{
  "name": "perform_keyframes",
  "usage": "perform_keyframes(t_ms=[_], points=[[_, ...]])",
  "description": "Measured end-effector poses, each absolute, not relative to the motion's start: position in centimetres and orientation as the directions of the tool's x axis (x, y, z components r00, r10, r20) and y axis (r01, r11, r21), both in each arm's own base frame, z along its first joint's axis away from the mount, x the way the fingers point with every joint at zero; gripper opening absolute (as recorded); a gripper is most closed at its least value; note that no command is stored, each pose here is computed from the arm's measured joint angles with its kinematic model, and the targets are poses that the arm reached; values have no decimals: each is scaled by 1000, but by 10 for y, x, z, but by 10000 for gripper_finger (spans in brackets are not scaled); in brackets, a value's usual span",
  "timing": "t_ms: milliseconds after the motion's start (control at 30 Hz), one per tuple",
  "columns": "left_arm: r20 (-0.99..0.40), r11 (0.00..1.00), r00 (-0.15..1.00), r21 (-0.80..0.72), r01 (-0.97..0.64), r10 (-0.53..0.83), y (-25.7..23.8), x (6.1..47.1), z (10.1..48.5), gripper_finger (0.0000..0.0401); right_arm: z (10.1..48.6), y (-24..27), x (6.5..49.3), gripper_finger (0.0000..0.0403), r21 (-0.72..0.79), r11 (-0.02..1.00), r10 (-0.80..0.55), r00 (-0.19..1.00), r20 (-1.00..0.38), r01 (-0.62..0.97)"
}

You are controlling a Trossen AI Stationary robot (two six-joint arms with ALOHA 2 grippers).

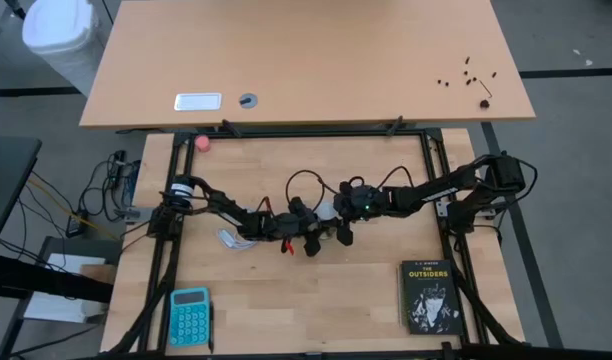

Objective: Screw lightbulb
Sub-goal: Insert the white lightbulb into the silver lamp

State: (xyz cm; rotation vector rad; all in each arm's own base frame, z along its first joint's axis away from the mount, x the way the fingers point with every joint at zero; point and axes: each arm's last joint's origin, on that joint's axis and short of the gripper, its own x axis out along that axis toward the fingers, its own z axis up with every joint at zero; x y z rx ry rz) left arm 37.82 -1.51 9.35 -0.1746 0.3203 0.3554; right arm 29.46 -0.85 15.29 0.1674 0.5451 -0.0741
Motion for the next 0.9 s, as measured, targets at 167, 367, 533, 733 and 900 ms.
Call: perform_keyframes(t_ms=[167,367,533,733,900], points=[[-335,917,884,-114,-382,327,-15,378,94,207,153,3,294,171,137,966,-118,846,-520,219],[-328,908,881,-127,-399,341,-14,378,94,207,153,16,293,171,153,935,-207,841,-500,321],[-325,905,880,-133,-404,346,-14,378,94,207,152,20,293,171,182,912,-238,837,-493,367],[-323,902,878,-131,-410,353,-14,378,94,207,154,22,299,171,153,932,-218,846,-488,328],[-320,900,877,-131,-415,358,-14,378,95,207,157,22,303,180,118,948,-201,842,-500,296]])
